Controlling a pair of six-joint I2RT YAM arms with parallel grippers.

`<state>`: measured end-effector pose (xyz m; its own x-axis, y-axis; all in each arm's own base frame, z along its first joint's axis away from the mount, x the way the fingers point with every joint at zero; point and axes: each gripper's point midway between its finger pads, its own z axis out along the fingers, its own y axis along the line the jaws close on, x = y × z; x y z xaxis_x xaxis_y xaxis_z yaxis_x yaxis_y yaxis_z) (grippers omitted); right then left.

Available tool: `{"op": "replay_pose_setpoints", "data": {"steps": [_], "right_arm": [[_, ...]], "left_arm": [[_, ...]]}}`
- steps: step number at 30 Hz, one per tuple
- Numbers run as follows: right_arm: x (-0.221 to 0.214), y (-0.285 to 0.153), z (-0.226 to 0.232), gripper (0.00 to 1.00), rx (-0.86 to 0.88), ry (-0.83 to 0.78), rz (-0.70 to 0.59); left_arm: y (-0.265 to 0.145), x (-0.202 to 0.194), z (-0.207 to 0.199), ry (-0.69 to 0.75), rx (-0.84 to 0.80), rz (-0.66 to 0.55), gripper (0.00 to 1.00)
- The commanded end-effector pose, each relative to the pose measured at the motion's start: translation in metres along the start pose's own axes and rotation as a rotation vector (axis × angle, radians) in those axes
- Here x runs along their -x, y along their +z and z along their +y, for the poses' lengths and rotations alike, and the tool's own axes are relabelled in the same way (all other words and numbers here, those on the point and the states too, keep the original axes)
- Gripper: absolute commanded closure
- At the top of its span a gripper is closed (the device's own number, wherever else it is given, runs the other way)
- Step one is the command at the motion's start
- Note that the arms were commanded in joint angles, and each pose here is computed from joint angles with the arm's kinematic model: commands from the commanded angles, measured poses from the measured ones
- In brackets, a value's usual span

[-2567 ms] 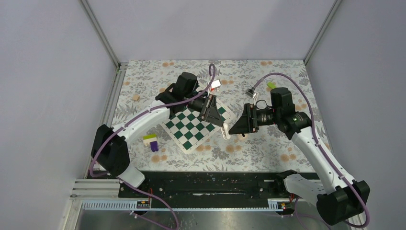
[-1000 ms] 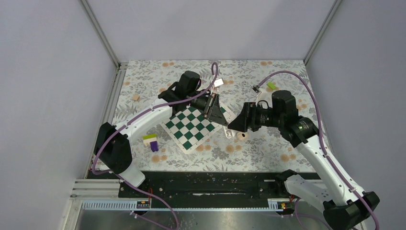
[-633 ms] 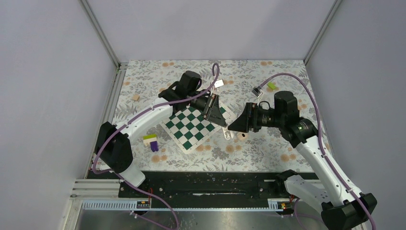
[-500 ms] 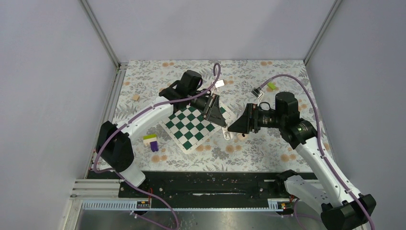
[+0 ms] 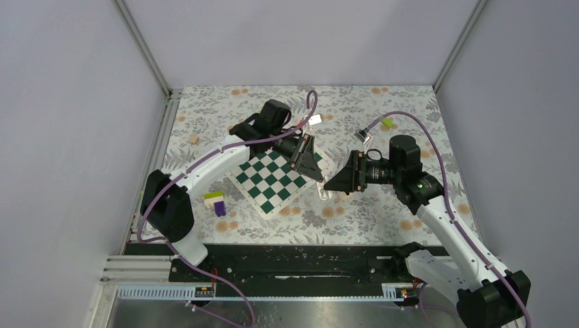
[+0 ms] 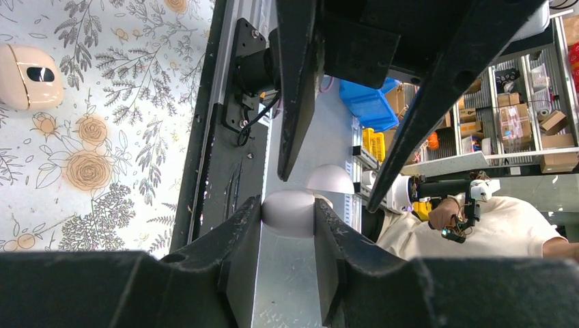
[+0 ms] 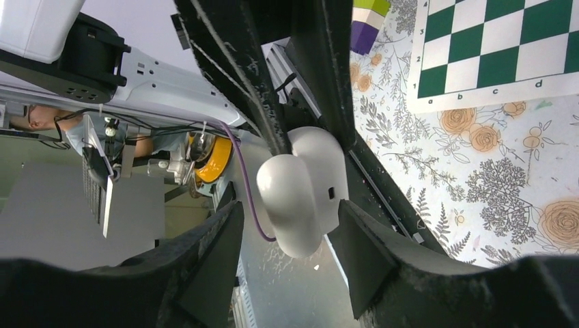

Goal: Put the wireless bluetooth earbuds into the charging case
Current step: Adjust the earbud with the charging case.

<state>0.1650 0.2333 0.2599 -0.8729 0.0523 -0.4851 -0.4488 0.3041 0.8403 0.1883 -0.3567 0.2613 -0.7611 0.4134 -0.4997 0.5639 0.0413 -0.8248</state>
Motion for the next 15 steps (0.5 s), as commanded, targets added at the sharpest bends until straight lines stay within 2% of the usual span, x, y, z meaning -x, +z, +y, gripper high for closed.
{"op": "replay_pose_setpoints", "data": {"steps": [1, 6, 15], "right_arm": [[0.0086, 0.0004, 0.0051, 0.41, 0.047, -0.021, -0.025], [0.0097, 0.0001, 0.0033, 0.47, 0.057, -0.009, -0.031], [0.0141, -0.0011, 0.0031, 0.50, 0.089, 0.005, -0.053]], "left_arm": [[-0.0036, 0.0132, -0.0223, 0.098, -0.057, -0.012, 1.00], [-0.0035, 0.0127, -0.0221, 0.096, -0.058, -0.011, 1.00], [-0.0027, 0.0139, -0.0200, 0.094, -0.060, -0.009, 1.00]]}}
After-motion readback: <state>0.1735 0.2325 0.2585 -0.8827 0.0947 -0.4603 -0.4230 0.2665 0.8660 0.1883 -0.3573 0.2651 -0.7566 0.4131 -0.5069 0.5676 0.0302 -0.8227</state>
